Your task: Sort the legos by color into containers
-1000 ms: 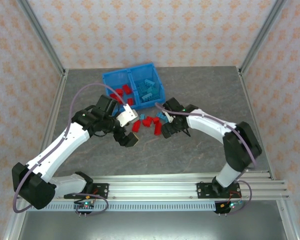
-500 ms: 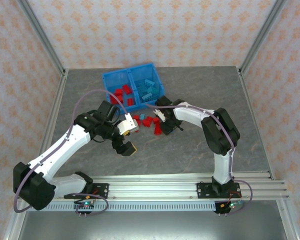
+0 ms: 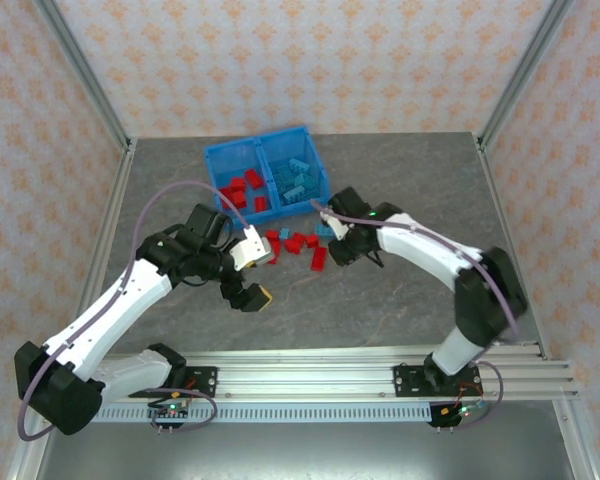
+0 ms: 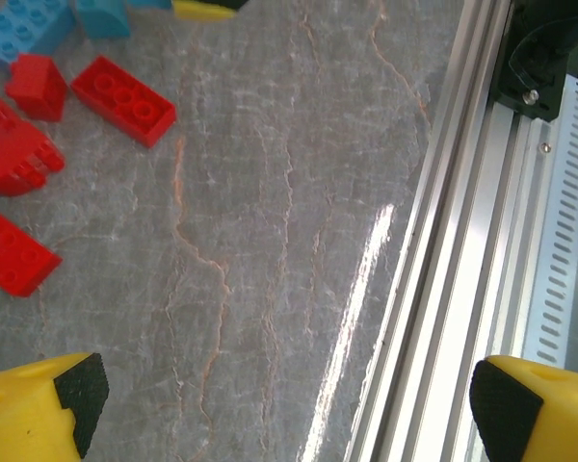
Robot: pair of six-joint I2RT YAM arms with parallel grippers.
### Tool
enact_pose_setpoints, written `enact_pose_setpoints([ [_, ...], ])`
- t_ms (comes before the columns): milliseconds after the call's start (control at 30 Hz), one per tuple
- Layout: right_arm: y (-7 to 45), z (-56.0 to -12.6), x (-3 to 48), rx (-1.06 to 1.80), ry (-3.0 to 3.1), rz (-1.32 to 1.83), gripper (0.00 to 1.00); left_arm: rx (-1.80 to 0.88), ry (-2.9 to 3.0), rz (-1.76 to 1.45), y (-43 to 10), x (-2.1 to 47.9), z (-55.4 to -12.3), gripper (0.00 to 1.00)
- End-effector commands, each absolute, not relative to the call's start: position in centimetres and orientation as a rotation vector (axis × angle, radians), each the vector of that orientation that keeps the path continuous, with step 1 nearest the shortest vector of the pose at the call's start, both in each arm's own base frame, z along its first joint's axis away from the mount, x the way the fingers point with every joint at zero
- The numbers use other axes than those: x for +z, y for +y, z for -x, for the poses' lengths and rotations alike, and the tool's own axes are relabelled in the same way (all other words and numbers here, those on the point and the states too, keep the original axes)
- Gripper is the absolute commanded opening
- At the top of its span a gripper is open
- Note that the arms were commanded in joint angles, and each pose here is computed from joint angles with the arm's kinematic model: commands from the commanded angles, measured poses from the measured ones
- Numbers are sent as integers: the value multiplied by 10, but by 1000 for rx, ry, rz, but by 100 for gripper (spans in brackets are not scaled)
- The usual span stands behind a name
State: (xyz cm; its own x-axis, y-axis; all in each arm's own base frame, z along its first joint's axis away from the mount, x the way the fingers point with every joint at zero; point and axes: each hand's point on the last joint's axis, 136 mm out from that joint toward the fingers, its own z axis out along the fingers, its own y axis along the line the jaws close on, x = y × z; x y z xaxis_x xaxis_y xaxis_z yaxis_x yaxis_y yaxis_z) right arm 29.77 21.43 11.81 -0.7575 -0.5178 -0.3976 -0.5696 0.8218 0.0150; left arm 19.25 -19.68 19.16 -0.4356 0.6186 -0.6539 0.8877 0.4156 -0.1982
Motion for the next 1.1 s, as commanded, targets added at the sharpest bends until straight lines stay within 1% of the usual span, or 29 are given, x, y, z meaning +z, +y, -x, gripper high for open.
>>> enact_pose_setpoints([
  [0,239,-323,202,398,2410,576,29,-673,2113,-1190,-195,203,-208,100],
  [100,254,-356,249,472,2282,394,29,-609,2096,-1098,-188,208,-220,100],
  [200,267,-395,264,471,2226,254,29,-524,2080,-1007,-178,213,-232,100],
  [333,278,-455,242,326,2271,128,28,-397,2088,-899,-162,213,-248,100],
  [433,295,-489,212,291,2307,106,28,-322,2123,-869,-152,208,-253,100],
  [567,308,-519,173,234,2381,91,28,-268,2132,-853,-145,207,-257,100],
  [633,316,-531,164,236,2391,95,30,-260,2118,-857,-144,207,-256,100],
  [733,334,-543,164,287,2383,137,37,-231,2121,-840,-140,204,-257,100],
  [800,342,-549,172,326,2358,147,40,-205,2135,-829,-136,203,-259,100],
  [867,346,-553,183,350,2333,150,47,-196,2139,-832,-135,203,-260,100],
  [967,346,-549,204,367,2311,159,52,-206,2133,-835,-137,204,-259,100],
  [1000,344,-546,212,372,2305,164,56,-211,2127,-836,-137,205,-258,100],
  [1067,340,-539,226,378,2297,181,66,-216,2115,-836,-138,206,-258,100],
])
